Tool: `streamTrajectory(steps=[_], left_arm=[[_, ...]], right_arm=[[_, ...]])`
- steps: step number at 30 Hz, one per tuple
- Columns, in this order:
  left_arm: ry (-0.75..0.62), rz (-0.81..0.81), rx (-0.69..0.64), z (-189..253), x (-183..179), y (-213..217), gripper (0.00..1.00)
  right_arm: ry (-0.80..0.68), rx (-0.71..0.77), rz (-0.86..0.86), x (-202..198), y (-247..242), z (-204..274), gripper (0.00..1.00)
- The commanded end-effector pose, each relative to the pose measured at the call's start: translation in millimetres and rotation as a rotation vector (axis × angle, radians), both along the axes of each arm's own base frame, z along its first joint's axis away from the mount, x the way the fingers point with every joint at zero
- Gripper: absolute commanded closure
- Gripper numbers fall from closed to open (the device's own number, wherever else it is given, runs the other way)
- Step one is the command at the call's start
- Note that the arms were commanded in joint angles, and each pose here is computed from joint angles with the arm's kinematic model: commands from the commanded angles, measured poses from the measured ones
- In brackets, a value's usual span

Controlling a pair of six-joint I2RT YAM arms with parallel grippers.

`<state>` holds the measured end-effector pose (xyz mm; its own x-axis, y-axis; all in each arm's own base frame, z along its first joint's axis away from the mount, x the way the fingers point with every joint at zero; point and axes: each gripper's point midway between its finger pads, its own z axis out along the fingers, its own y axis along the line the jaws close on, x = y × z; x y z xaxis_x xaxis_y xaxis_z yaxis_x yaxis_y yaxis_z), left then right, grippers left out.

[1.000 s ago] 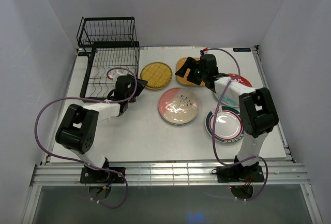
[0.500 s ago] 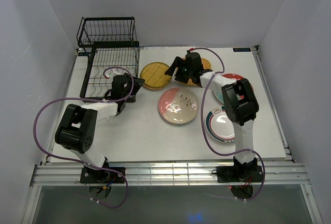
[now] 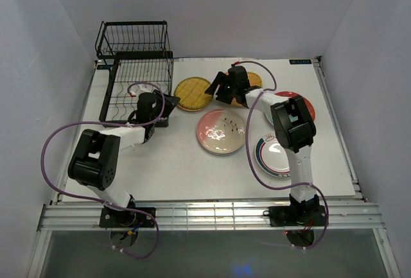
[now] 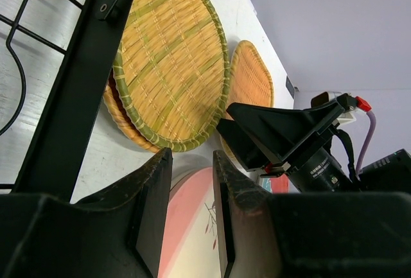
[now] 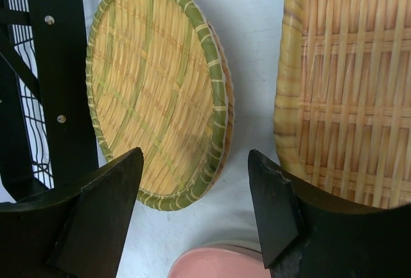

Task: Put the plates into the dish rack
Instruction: Pick up the plate at the center of the board.

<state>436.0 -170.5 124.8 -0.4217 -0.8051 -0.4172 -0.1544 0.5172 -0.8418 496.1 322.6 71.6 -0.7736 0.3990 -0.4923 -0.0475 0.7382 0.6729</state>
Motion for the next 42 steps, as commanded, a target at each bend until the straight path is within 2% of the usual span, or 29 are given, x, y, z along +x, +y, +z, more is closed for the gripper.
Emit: streamTrajectory(steps=[1,6,16,17,19,21,24,28,33,35,42], left_arm=[[-0.038,-0.006,-0.015,14.1,-1.2,1.9,0.58],[-0.041,-0.020,-0.014,13.4,-1.4,-0.1,0.58],[-0.046,-0.023,-0.011,13.6,-0.1,0.3,0.57],[-0.043,-0.023,-0.010,12.3,0.0,0.3,0.56],[-0.043,-0.003,-0.003,11.6,1.5,4.2,0.53],[-0.042,0.010,-0.002,10.9,1.4,6.3,0.42],[-0.047,0.003,0.003,12.0,2.1,5.5,0.36],[-0.033,-0.009,0.001,6.8,2.3,2.9,0.35],[-0.007,-0.024,-0.013,-2.4,4.8,-1.6,0.34],[0.019,-0.040,-0.018,-12.4,4.5,-5.7,0.35],[0.012,-0.041,-0.019,-9.4,5.1,-5.8,0.35]], right_arm=[[-0.046,0.055,0.006,9.6,12.9,16.4,0.28],[-0.037,0.072,0.026,11.3,19.9,13.2,0.30],[-0.053,0.078,0.030,10.7,24.0,16.4,0.54],[-0.054,0.079,0.027,11.6,23.2,16.7,0.55],[-0.058,0.079,0.028,11.1,22.9,18.9,0.62],[-0.069,0.083,0.025,11.0,23.0,23.6,0.68],[-0.079,0.081,0.025,9.2,22.1,25.7,0.73],[-0.079,0.089,0.030,8.6,22.5,27.8,0.77],[-0.090,0.118,0.029,4.0,22.4,34.9,0.89],[-0.103,0.125,0.030,3.5,22.2,41.4,0.92],[-0.121,0.114,0.035,0.4,19.1,48.5,0.92]])
